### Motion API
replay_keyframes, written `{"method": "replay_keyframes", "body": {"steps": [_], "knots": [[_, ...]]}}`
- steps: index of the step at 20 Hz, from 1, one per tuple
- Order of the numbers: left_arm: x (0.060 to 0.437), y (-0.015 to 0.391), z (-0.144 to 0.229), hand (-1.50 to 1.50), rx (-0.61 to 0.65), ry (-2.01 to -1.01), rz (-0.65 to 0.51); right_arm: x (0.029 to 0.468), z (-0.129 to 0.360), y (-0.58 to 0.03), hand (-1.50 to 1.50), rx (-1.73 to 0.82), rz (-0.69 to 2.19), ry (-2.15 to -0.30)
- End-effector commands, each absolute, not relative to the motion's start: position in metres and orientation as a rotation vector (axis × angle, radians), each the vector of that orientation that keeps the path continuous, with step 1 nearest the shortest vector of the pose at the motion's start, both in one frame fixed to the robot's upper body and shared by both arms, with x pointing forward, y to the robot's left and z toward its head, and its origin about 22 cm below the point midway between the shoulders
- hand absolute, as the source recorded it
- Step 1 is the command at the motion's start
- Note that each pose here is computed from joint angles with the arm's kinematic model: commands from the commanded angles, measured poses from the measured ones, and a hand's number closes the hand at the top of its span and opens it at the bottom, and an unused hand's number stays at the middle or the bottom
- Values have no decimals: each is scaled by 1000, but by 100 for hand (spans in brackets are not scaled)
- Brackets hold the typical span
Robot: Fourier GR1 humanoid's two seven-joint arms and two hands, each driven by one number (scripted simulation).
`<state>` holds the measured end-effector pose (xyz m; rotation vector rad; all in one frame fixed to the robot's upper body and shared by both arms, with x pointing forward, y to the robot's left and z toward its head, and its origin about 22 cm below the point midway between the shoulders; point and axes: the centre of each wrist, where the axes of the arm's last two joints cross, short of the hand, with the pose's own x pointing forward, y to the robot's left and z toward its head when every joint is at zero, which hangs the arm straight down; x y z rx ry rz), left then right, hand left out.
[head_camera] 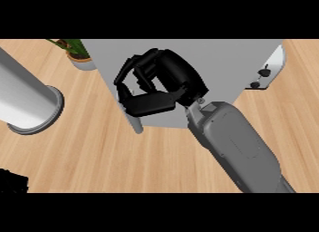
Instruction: Pick up the bottled water, place it into the cabinet and close the cabinet
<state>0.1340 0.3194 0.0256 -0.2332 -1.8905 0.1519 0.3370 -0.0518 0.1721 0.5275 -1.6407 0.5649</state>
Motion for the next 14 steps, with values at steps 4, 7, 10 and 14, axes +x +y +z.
{"method": "replay_keyframes", "body": {"steps": [4,7,10,14], "knots": [[142,326,37,150,-265,-1891,132,392,157,-105,150,378,471,-1632],[143,317,36,150,-270,-1895,130,397,161,-121,150,369,477,-1642],[141,315,40,150,-269,-1917,122,398,157,-126,150,375,456,-1654],[152,315,41,150,-277,-1906,124,396,153,-119,150,404,488,-1657]]}}
